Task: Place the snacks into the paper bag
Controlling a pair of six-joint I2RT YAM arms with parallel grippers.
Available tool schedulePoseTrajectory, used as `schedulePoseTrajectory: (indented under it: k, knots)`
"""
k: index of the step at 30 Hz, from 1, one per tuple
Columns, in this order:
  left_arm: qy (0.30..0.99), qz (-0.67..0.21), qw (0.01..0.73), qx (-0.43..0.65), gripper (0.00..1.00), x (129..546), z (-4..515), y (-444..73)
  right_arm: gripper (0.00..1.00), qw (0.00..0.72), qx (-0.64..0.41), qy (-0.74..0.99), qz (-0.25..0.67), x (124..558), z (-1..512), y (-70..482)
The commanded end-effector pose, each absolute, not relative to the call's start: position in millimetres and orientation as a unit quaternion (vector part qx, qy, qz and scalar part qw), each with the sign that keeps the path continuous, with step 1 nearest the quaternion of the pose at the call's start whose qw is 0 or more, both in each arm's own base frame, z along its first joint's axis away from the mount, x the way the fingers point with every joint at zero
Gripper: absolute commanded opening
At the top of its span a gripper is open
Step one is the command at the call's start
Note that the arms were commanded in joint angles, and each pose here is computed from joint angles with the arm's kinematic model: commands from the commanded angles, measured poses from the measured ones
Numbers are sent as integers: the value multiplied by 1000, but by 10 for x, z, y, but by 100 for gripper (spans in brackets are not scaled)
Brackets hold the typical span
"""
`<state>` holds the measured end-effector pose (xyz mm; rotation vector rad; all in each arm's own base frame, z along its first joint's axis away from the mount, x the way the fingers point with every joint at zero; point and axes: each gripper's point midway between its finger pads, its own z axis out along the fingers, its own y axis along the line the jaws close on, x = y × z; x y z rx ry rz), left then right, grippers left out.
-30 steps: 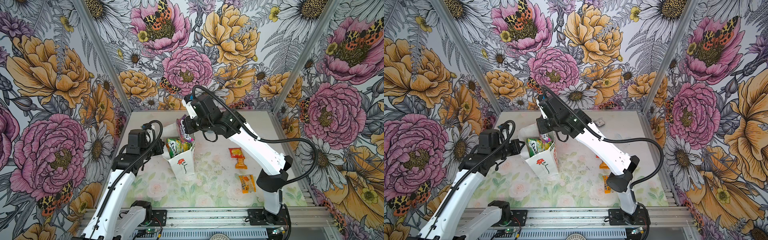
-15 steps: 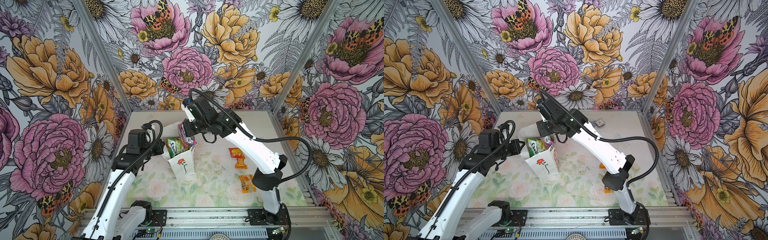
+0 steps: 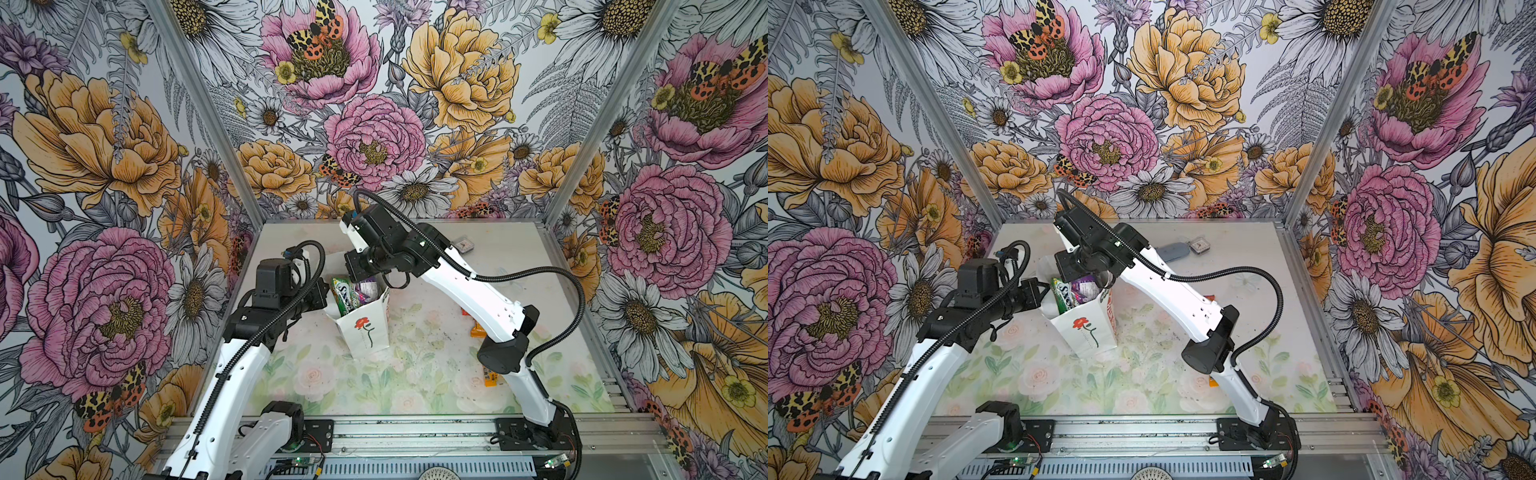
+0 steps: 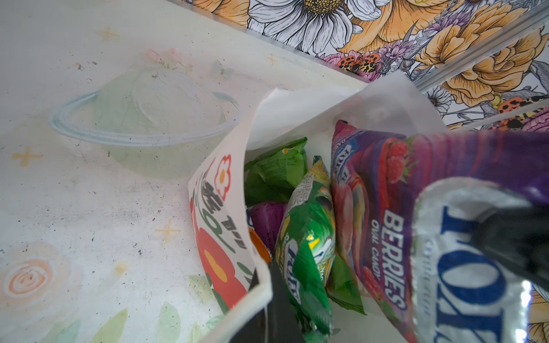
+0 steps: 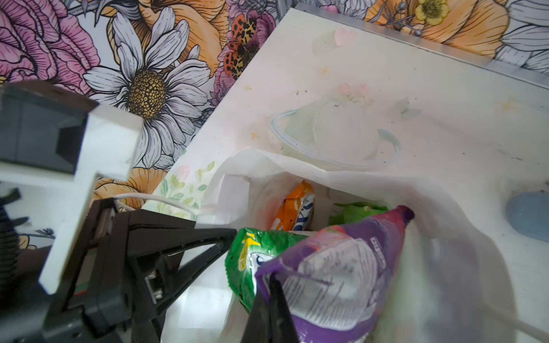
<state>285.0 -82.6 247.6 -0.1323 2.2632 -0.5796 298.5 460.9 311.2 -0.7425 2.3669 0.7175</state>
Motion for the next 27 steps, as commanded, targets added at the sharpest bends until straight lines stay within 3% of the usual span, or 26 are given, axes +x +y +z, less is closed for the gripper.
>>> schedulePoseTrajectory:
  k: [1, 27]
  knots:
    - [867, -240, 434, -46, 0, 2917, 2702, -819, 0, 275, -271, 871, 304, 2964, 3172, 4783]
    - [853, -238, 460, -66, 0, 2897, 2825, -681, 0, 230, -255, 909, 237, 3193, 2168, 5002]
